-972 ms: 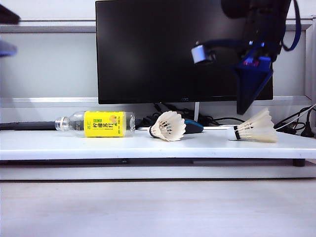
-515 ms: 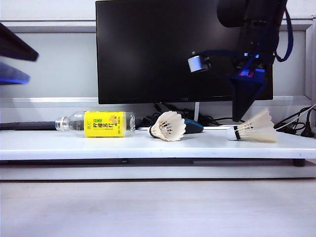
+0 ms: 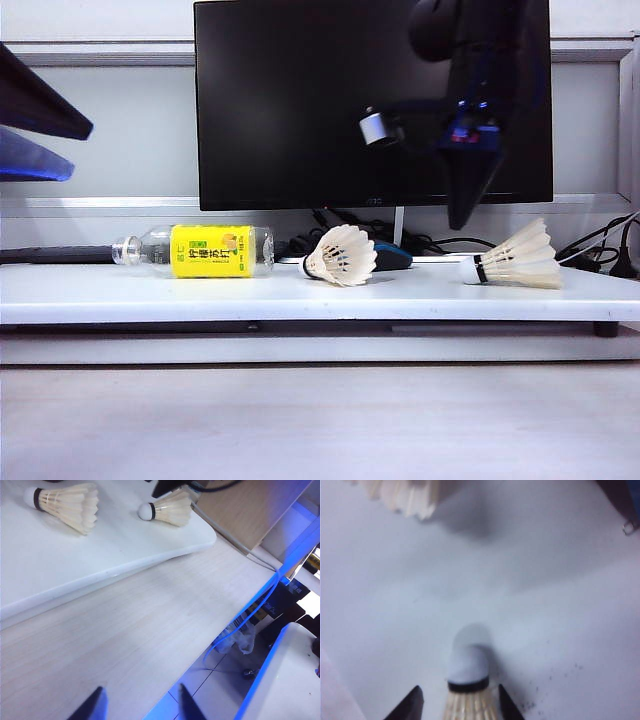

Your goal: Stack the badminton balls on the table vertically.

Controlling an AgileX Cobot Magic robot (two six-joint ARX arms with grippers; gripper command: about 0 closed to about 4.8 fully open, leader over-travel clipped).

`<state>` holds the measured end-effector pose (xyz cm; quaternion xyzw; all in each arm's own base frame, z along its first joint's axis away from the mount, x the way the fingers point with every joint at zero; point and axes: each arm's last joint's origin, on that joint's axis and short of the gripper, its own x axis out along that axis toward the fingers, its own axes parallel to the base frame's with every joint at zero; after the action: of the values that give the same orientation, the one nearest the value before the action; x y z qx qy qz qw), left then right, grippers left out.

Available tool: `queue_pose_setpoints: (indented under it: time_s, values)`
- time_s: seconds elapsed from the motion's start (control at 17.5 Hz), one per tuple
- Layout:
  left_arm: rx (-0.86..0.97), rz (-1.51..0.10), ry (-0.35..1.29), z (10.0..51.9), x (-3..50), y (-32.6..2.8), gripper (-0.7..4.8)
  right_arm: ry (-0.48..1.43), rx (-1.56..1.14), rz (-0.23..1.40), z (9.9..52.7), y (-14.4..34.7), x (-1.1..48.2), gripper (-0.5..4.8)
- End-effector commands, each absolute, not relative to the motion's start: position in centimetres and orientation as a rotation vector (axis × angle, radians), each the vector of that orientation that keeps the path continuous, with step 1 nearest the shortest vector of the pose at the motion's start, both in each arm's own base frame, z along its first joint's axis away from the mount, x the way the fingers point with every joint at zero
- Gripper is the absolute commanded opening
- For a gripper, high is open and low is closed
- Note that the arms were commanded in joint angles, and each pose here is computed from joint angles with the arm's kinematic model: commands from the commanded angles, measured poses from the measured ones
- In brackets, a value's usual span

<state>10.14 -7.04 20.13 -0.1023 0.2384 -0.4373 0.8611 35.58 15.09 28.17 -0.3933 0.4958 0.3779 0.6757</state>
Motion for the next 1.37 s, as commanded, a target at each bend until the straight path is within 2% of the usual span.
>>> queue_pose_setpoints:
  time_s: [0.06, 1.2, 1.37]
  values:
    - [-0.213, -0.932, 0.487, 20.4, 10.1, -7.1, 1.92, 1.142, -0.844, 0.901, 28.4, 15.5, 36.0, 1.94]
    - [-0.217, -0.956, 0.498, 20.3, 10.1, -7.1, 1.92, 1.202, -0.883, 0.914, 26.7, 15.5, 36.6, 2.04]
    - [-0.217, -0.956, 0.498, 20.3, 10.1, -7.1, 1.92, 1.216, -0.896, 0.903, 26.2, 15.6, 36.9, 2.36]
